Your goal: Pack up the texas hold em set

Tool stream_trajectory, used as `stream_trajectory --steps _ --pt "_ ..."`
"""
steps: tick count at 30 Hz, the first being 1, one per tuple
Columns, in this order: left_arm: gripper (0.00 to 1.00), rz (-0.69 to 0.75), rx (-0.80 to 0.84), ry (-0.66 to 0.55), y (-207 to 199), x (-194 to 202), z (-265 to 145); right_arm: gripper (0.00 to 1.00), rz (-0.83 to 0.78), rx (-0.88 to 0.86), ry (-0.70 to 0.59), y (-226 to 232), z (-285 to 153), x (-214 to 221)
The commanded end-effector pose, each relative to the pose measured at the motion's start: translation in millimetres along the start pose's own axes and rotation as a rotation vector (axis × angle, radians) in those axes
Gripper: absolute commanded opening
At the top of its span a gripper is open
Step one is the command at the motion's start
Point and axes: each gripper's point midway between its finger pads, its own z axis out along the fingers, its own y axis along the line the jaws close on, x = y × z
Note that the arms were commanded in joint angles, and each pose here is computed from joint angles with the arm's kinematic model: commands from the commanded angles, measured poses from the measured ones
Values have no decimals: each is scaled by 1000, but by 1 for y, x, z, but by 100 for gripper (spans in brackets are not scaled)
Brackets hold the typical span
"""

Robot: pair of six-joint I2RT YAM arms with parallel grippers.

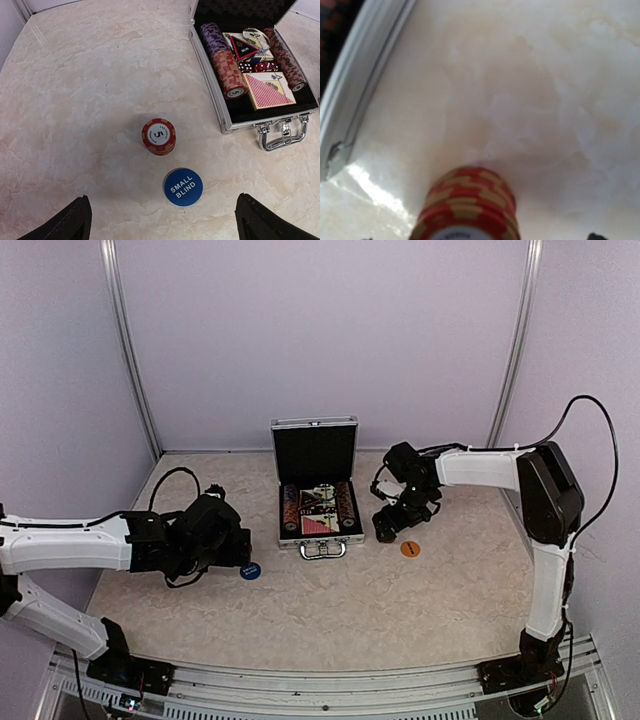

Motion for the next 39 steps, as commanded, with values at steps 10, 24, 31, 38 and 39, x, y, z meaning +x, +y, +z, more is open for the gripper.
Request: stream_trajectory --steps 10,24,31,38,39 --pt "99 9 17 2 -13 -2 6 80 -30 14 96 4 25 15" --pt "99 6 12 14 -11 5 10 68 -31 -21 76 15 36 7" --pt "99 17 5 15 -12 5 12 63 -48 -21 86 20 41 6" --pt "99 27 -2 23 -14 6 15 58 -57 7 116 18 42 15" --pt "99 29 -2 23 -15 6 16 59 -59 8 120 19 42 17"
